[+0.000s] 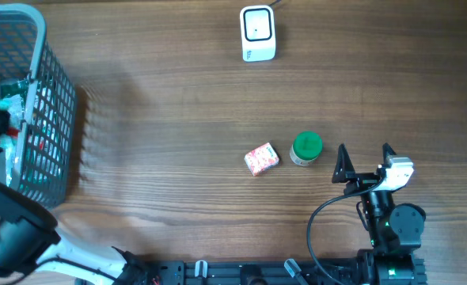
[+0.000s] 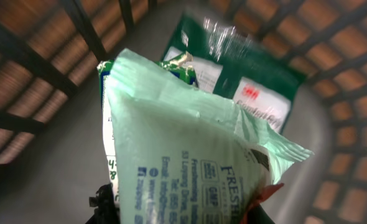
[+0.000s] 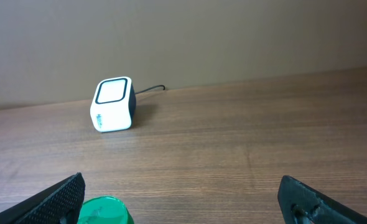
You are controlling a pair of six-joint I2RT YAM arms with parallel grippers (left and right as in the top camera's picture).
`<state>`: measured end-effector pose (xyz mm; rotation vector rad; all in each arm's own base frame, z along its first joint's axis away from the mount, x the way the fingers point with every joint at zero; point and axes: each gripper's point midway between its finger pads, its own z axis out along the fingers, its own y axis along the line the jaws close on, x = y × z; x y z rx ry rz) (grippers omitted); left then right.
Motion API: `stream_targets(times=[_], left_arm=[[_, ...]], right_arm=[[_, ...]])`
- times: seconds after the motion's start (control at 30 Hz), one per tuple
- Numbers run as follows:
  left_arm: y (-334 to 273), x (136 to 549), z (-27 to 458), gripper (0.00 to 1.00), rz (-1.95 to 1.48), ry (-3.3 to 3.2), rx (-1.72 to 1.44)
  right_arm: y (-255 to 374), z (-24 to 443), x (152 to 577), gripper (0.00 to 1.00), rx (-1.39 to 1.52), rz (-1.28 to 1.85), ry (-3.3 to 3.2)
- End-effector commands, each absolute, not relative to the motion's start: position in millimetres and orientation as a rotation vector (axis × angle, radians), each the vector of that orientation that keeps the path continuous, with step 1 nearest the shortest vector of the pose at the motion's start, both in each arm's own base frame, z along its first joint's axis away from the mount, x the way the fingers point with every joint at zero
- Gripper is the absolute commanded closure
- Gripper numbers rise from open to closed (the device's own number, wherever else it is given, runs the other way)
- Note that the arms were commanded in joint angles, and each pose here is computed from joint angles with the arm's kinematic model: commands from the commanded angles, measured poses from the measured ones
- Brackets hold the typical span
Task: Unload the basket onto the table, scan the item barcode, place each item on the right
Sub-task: 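Carry the packets out and drop them on the table center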
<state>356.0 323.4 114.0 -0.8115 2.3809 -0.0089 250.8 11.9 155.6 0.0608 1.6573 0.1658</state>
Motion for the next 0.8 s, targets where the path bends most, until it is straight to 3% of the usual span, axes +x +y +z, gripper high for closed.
stream_targets(times=[0.0, 0.2, 0.33, 0.47, 0.57, 0.77], left_arm=[[328, 371, 225, 0.96, 0.044, 2.120, -0.807], [283, 363, 397, 0.96, 0.143, 1.812, -0.621], [201, 356, 456, 0.96, -0.007, 1.709, -0.565], [90, 364, 405, 0.96, -0.265, 1.988, -0.497], [11, 366, 315, 0.96, -0.255, 2.374, -0.413], [-91, 357, 158, 0.96, -0.132, 2.808, -0.321]], right_arm=[[9, 156, 251, 0.00, 0.088, 0.168, 1.653], [9, 156, 251, 0.00, 0.087, 0.168, 1.653], [9, 156, 251, 0.00, 0.087, 0.168, 1.653], [9, 156, 251, 0.00, 0.087, 0.167, 1.653], [9, 156, 251, 0.00, 0.087, 0.168, 1.653], [9, 156, 251, 0.00, 0.087, 0.168, 1.653]])
